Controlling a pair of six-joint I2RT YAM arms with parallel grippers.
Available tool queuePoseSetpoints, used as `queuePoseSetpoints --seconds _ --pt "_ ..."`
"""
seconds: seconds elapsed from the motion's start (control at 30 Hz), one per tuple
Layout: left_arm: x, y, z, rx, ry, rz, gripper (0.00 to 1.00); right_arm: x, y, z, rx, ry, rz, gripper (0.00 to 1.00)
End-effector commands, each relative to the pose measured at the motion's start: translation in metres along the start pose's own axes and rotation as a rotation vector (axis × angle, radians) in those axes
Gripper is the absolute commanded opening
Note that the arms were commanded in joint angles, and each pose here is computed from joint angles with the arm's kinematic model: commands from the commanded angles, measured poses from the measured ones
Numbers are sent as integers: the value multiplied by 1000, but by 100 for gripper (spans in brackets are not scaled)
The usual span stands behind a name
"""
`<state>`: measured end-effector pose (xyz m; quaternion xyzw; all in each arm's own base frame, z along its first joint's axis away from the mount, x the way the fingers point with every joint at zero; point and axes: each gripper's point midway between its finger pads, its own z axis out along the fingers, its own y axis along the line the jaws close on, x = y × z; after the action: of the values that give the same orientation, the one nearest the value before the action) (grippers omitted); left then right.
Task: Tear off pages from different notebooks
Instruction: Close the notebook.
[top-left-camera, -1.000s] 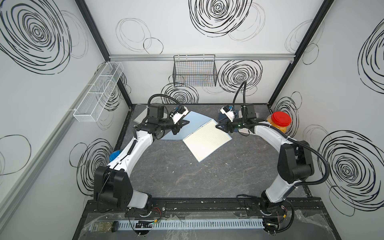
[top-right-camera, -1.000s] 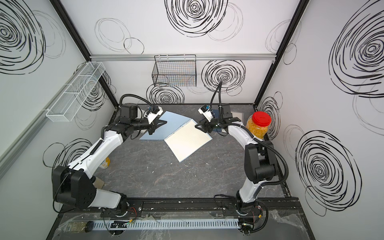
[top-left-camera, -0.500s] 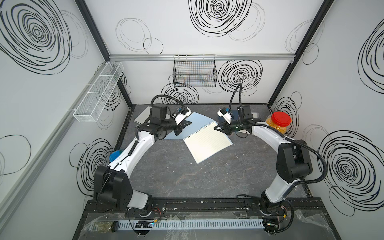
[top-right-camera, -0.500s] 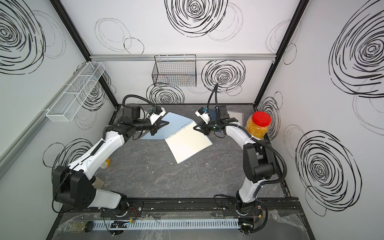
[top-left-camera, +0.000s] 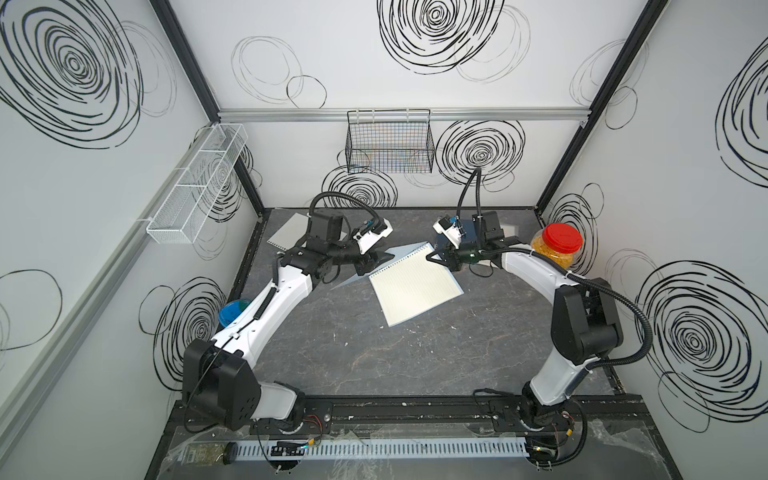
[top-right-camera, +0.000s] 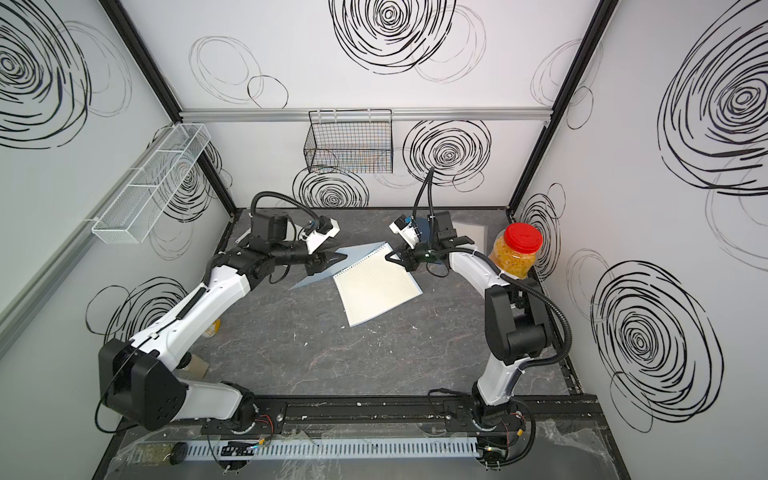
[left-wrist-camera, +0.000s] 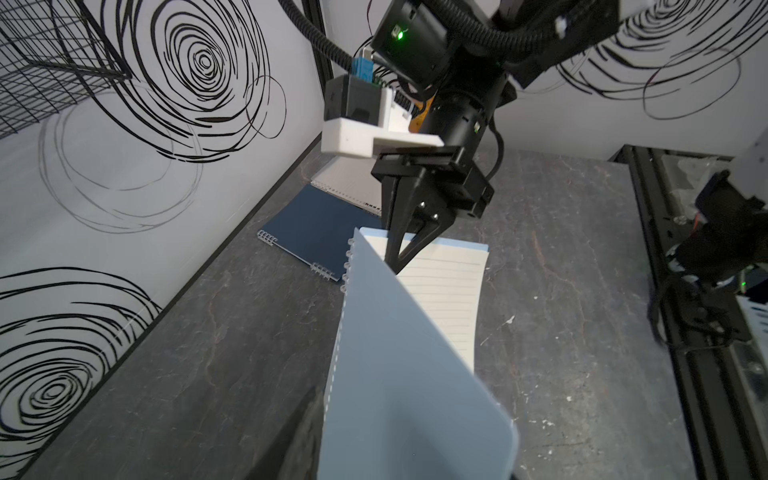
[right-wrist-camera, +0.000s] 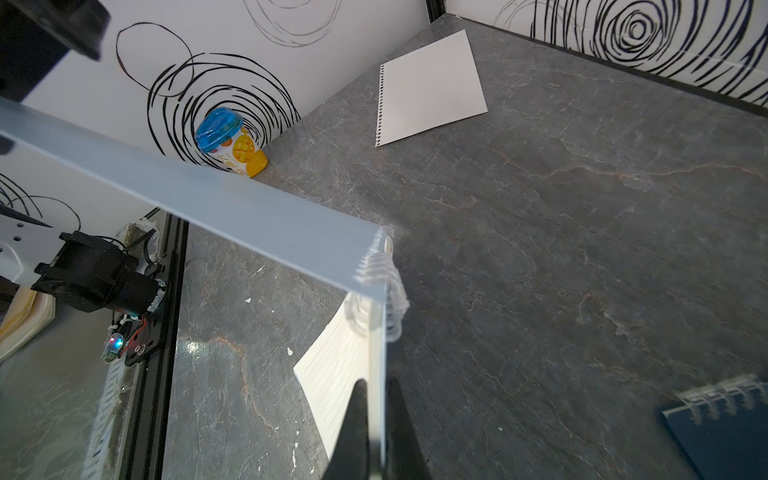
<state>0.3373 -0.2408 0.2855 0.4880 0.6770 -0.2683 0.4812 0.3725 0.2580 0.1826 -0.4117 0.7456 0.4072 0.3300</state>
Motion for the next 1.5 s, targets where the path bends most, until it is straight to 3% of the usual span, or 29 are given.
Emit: queuePoseSetpoints --seconds 0.0,0.23,0.33,0.6,0.73,0.87,1.47 --pt "-28 -16 -5 27 -52 73 51 -14 5 0 -25 -22 -29 0" --pt "-38 -85 5 239 -97 89 57 -17 0 1 -14 -23 -38 0" --pt "-38 -100 7 270 -103 96 58 -18 -1 1 -16 -20 -37 0" --pt "-21 -18 5 83 -152 -27 62 -21 10 -2 -60 -26 -63 0" --pt "8 18 23 113 -63 -115 59 -25 26 -6 -119 -43 -97 0" --pt "30 30 44 148 41 -128 55 -27 38 -10 -159 -57 -122 0" --pt "80 19 102 282 229 -169 57 -41 55 -23 -193 -98 -172 0"
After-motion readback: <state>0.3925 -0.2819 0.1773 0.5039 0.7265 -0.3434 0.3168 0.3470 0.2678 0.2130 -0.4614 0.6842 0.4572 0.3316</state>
